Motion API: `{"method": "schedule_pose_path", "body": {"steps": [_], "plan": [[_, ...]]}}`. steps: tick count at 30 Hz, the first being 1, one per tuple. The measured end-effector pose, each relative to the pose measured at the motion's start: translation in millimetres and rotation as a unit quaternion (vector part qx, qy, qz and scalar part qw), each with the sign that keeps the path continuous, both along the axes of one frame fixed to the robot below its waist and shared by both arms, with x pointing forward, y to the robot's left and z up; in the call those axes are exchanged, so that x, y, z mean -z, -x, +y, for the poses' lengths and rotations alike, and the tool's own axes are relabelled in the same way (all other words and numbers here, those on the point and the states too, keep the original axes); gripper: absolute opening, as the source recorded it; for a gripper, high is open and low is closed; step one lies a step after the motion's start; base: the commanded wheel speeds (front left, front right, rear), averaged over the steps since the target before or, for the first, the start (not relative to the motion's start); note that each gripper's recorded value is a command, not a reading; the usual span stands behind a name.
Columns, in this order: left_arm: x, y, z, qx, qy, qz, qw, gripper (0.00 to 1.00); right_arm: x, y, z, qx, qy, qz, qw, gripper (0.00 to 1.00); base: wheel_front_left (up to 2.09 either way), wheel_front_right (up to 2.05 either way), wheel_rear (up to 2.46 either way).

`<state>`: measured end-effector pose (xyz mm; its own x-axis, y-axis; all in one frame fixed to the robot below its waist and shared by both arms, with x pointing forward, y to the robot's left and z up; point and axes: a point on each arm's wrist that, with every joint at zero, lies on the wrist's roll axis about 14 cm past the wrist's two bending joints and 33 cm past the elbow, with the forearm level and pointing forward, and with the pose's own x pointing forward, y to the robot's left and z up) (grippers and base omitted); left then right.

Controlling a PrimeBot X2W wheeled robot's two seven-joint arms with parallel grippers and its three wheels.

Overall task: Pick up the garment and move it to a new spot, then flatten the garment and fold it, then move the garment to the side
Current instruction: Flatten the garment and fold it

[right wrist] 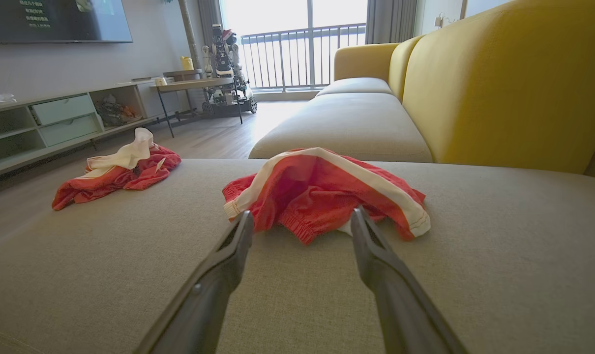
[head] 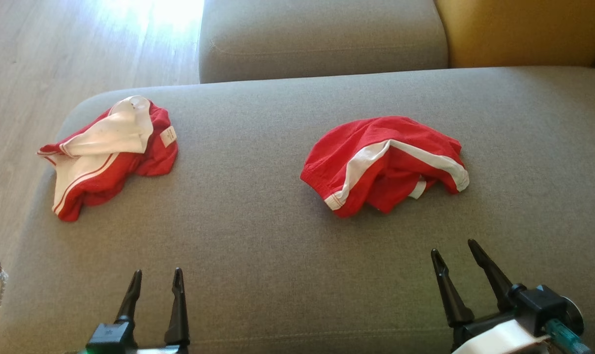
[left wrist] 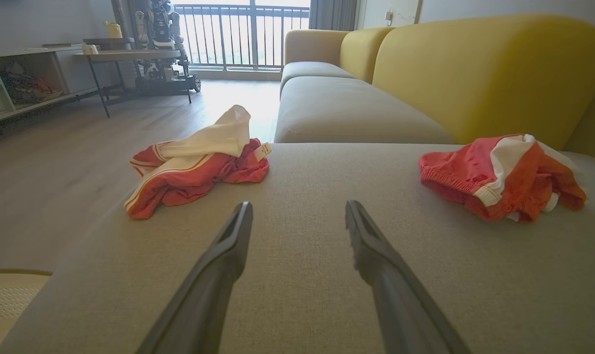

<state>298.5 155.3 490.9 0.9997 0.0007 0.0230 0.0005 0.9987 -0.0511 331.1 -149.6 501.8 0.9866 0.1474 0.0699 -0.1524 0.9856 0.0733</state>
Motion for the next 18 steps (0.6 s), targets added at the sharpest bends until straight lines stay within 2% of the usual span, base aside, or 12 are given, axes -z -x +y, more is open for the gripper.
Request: {"method": "schedule_pose_path", "body": {"steps": [3, 6, 9, 14, 16, 18], "plan": [[11.0, -3.1, -3.4, 0.005, 0.022, 0.019, 1.000, 1.00, 2.5, -0.4, 0.1, 0.000, 0.000, 0.004, 1.000, 1.00, 0.00, 0.00, 0.00], [20.6, -11.1, -10.6, 0.012, 0.088, 0.038, 0.995, 1.00, 4.1, -1.3, 2.5, -0.003, -0.001, 0.007, 1.000, 1.00, 0.00, 0.00, 0.00], [20.3, -28.7, -33.7, 0.049, 0.155, 0.045, 0.986, 1.00, 3.9, -4.3, 2.0, -0.001, 0.000, 0.007, 1.000, 1.00, 0.00, 0.00, 0.00], [16.3, -52.9, -97.8, 0.154, 0.253, 0.067, 0.953, 1.00, 5.1, -10.6, -1.3, 0.004, 0.006, 0.009, 1.000, 1.00, 0.00, 0.00, 0.00], [17.4, -60.6, -123.0, 0.192, 0.282, 0.084, 0.936, 1.00, 8.2, -14.6, -4.2, 0.008, 0.009, 0.014, 1.000, 1.00, 0.00, 0.00, 0.00], [21.0, -67.0, -146.5, 0.228, 0.290, 0.102, 0.924, 1.00, 8.4, -20.6, -7.5, 0.013, 0.010, 0.014, 1.000, 1.00, 0.00, 0.00, 0.00]]}}
